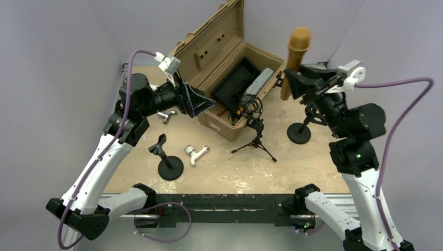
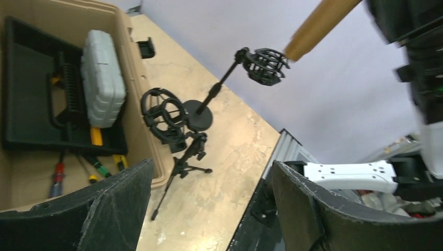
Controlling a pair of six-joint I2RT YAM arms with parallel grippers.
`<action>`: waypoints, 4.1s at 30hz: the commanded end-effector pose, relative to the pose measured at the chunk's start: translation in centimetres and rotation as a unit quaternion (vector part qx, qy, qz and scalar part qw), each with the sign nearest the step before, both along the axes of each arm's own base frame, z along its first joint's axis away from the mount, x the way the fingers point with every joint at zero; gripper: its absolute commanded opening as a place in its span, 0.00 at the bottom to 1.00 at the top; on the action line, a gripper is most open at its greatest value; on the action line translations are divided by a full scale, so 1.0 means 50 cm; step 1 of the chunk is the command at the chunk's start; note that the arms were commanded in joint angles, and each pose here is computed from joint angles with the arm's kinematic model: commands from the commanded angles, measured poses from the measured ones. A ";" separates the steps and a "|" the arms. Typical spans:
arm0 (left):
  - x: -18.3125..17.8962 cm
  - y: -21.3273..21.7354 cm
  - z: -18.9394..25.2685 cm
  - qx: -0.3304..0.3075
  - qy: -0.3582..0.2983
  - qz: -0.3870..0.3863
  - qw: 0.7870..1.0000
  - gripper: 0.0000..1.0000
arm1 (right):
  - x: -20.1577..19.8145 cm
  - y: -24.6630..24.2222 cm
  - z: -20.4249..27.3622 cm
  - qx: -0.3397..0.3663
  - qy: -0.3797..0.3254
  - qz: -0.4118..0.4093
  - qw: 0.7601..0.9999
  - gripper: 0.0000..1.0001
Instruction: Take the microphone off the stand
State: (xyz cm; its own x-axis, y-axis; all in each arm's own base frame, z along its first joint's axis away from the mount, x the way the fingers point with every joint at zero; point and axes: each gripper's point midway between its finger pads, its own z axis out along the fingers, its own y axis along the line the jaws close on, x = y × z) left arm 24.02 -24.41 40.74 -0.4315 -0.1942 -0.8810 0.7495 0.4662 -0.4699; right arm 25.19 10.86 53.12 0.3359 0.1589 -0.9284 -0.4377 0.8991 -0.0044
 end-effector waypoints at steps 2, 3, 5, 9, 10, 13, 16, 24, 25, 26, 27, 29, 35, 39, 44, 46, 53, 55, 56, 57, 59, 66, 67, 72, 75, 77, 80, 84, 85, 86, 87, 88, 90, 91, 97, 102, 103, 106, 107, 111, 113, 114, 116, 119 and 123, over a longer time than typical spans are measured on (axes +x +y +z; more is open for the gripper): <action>-0.050 -0.026 0.054 -0.067 -0.003 -0.068 0.995 0.81 | -0.064 0.171 -0.073 -0.013 -0.016 0.271 0.962 0.00; -0.048 -0.025 0.052 -0.076 0.009 -0.062 0.995 0.81 | -0.070 0.182 -0.084 -0.008 -0.013 0.288 0.958 0.00; -0.034 -0.022 0.041 -0.098 0.054 -0.031 0.993 0.81 | -0.080 0.200 -0.098 0.004 -0.009 0.308 0.951 0.00; -0.022 -0.039 0.057 -0.165 0.074 -0.027 0.983 0.86 | -0.104 0.254 -0.134 0.025 0.005 0.352 0.936 0.00; -0.023 -0.047 0.056 -0.166 0.069 -0.025 0.983 0.90 | -0.109 0.268 -0.145 0.031 0.014 0.367 0.930 0.00; -0.023 -0.072 0.048 -0.130 0.043 -0.013 0.991 0.91 | -0.125 0.297 -0.167 0.046 0.029 0.402 0.914 0.00; -0.034 -0.076 0.056 -0.118 0.001 -0.002 0.993 0.91 | -0.115 0.307 -0.181 0.050 0.052 0.400 0.914 0.00; -0.070 -0.106 0.078 -0.123 -0.083 -0.037 0.988 0.85 | -0.136 0.325 -0.212 0.048 0.071 0.438 0.895 0.00; -0.069 -0.110 0.077 -0.121 -0.085 -0.039 0.988 0.84 | -0.138 0.326 -0.214 0.047 0.072 0.440 0.894 0.00; -0.069 -0.112 0.076 -0.118 -0.086 -0.041 0.988 0.84 | -0.138 0.325 -0.216 0.046 0.073 0.439 0.894 0.00; -0.068 -0.114 0.075 -0.115 -0.086 -0.041 0.989 0.84 | -0.139 0.326 -0.218 0.046 0.074 0.440 0.894 0.00; -0.065 -0.117 0.073 -0.113 -0.085 -0.042 0.989 0.82 | -0.142 0.327 -0.221 0.044 0.074 0.442 0.893 0.00; -0.068 -0.136 0.073 -0.110 -0.080 -0.055 0.989 0.73 | -0.144 0.331 -0.226 0.048 0.077 0.446 0.891 0.00; -0.077 -0.150 0.071 -0.106 -0.073 -0.071 0.989 0.72 | -0.146 0.336 -0.225 0.049 0.077 0.450 0.888 0.00; -0.081 -0.147 0.076 -0.104 -0.077 -0.072 0.989 0.64 | -0.149 0.345 -0.228 0.050 0.080 0.457 0.885 0.00; -0.082 -0.144 0.077 -0.102 -0.079 -0.070 0.989 0.50 | -0.151 0.350 -0.231 0.049 0.081 0.460 0.883 0.00; -0.071 -0.104 0.095 -0.068 -0.105 -0.021 0.992 0.01 | -0.113 0.355 -0.253 0.041 0.104 0.419 0.901 0.69; -0.056 -0.067 0.094 -0.036 -0.111 0.029 0.993 0.00 | -0.101 0.341 -0.251 0.042 0.104 0.391 0.913 0.81; -0.043 -0.042 0.099 -0.023 -0.114 0.063 0.991 0.00 | -0.098 0.334 -0.248 0.042 0.101 0.380 0.918 0.85; -0.035 -0.011 0.113 -0.016 -0.116 0.100 0.988 0.00 | -0.095 0.327 -0.244 0.043 0.098 0.368 0.924 0.87; -0.007 0.055 0.114 0.004 -0.103 0.185 0.977 0.00 | -0.086 0.311 -0.236 0.042 0.094 0.342 0.934 0.88; 0.060 0.356 0.068 0.005 -0.023 0.490 0.872 0.00 | -0.064 0.274 -0.221 0.051 0.091 0.280 0.954 0.86; 0.064 0.389 0.060 0.002 -0.018 0.519 0.855 0.00 | -0.061 0.270 -0.222 0.051 0.093 0.274 0.956 0.86; 0.105 0.533 0.005 -0.045 0.032 0.634 0.771 0.00 | -0.055 0.249 -0.215 0.055 0.094 0.245 0.963 0.86; 0.139 0.615 -0.086 -0.093 0.109 0.690 0.709 0.00 | -0.059 0.237 -0.209 0.058 0.095 0.235 0.966 0.86; 0.159 0.649 -0.171 -0.135 0.181 0.706 0.672 0.00 | -0.062 0.229 -0.207 0.061 0.098 0.229 0.966 0.86; 0.196 0.671 -0.320 -0.195 0.291 0.697 0.625 0.00 | -0.067 0.220 -0.211 0.068 0.104 0.223 0.967 0.86; 0.217 0.646 -0.464 -0.226 0.407 0.656 0.594 0.00 | -0.066 0.214 -0.226 0.074 0.117 0.216 0.967 0.86; 0.212 0.642 -0.491 -0.220 0.424 0.656 0.585 0.00 | -0.064 0.214 -0.229 0.074 0.120 0.214 0.967 0.86; 0.206 0.642 -0.512 -0.217 0.434 0.659 0.575 0.00 | -0.062 0.214 -0.231 0.074 0.122 0.212 0.967 0.86; 0.197 0.642 -0.533 -0.214 0.443 0.663 0.564 0.00 | -0.058 0.212 -0.232 0.074 0.124 0.207 0.968 0.86; 0.188 0.642 -0.548 -0.214 0.450 0.667 0.553 0.00 | -0.052 0.211 -0.233 0.074 0.126 0.200 0.969 0.86; 0.174 0.642 -0.570 -0.210 0.461 0.673 0.539 0.00 | -0.043 0.207 -0.228 0.074 0.126 0.189 0.971 0.86; 0.167 0.642 -0.581 -0.207 0.467 0.676 0.531 0.01 | -0.041 0.208 -0.224 0.072 0.126 0.188 0.971 0.86; 0.150 0.658 -0.652 -0.207 0.492 0.698 0.478 0.07 | -0.031 0.182 -0.185 0.075 0.116 0.151 0.979 0.85; 0.146 0.657 -0.678 -0.200 0.503 0.700 0.466 0.24 | -0.025 0.098 -0.164 0.099 0.107 0.057 0.988 0.85; 0.144 0.656 -0.683 -0.203 0.503 0.701 0.463 0.33 | -0.024 0.079 -0.163 0.104 0.111 0.035 0.988 0.85; 0.146 0.656 -0.693 -0.203 0.507 0.699 0.461 0.47 | -0.039 0.026 -0.134 0.132 0.107 -0.007 0.986 0.85; 0.149 0.655 -0.694 -0.202 0.509 0.697 0.463 0.51 | -0.047 0.006 -0.124 0.148 0.105 -0.021 0.983 0.85; 0.154 0.648 -0.697 -0.208 0.515 0.689 0.466 0.69 | -0.053 -0.106 -0.138 0.216 0.138 -0.146 0.956 0.84; 0.162 0.639 -0.690 -0.216 0.520 0.677 0.474 0.79 | -0.059 -0.145 -0.158 0.225 0.158 -0.196 0.941 0.83; 0.167 0.634 -0.685 -0.219 0.521 0.671 0.480 0.81 | -0.058 -0.157 -0.168 0.233 0.168 -0.216 0.933 0.83; 0.172 0.625 -0.674 -0.224 0.523 0.661 0.490 0.83 | -0.060 -0.175 -0.207 0.224 0.204 -0.252 0.919 0.83; 0.183 0.611 -0.640 -0.233 0.511 0.648 0.514 0.84 | -0.062 -0.182 -0.252 0.211 0.240 -0.279 0.906 0.83; 0.189 0.595 -0.587 -0.239 0.484 0.638 0.549 0.85 | -0.052 -0.181 -0.279 0.195 0.258 -0.299 0.898 0.82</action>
